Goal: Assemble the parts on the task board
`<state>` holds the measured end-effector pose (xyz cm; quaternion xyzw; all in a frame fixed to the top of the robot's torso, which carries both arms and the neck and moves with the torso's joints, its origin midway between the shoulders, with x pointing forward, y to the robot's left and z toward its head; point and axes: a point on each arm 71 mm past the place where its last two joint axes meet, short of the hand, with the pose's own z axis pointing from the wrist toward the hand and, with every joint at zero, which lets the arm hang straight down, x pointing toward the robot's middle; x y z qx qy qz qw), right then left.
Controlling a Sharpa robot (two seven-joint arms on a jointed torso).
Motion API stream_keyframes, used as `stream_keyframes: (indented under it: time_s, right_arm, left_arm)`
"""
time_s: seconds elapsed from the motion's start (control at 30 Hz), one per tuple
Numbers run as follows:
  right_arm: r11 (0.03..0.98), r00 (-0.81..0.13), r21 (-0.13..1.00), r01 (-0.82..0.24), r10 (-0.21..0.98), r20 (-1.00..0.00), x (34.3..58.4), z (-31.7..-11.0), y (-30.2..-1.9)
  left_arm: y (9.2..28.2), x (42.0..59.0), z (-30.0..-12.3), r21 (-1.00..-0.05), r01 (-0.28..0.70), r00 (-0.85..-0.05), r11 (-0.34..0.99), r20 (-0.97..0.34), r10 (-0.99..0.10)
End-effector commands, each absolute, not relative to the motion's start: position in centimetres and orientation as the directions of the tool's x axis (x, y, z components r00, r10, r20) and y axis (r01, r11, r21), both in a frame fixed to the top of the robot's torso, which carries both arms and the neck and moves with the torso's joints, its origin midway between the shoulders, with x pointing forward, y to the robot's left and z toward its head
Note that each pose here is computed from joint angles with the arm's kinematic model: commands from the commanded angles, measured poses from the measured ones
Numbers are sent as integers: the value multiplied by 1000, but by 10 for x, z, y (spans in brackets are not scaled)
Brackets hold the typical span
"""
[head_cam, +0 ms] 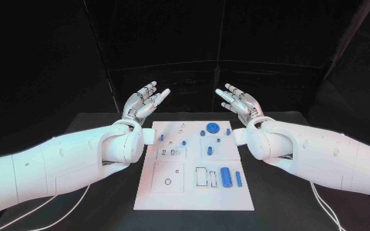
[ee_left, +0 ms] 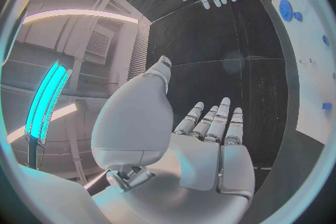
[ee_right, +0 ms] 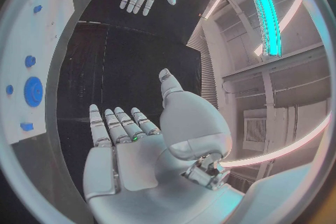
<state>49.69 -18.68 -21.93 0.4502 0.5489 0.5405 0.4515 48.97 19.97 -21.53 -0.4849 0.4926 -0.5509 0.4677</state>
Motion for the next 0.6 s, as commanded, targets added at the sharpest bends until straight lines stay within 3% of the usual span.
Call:
stream_keyframes:
  time_s: [0.03,0.3,0.37,0.6]
  right_arm:
    - [20,-377,1000,23,926,-10,500,-218,-175]
    - [38,-434,999,26,901,-23,505,-216,-172]
    - [137,-429,988,-74,890,-155,509,-214,-180]
    - [313,-385,923,-223,842,-379,517,-210,-194]
  left_arm:
    - [198,492,-209,-978,82,-144,-190,177,-974]
    - [198,492,-209,-978,83,-144,-191,178,-973]
    - [202,493,-210,-977,81,-144,-197,184,-972]
    - [212,493,-207,-973,82,-159,-214,199,-967]
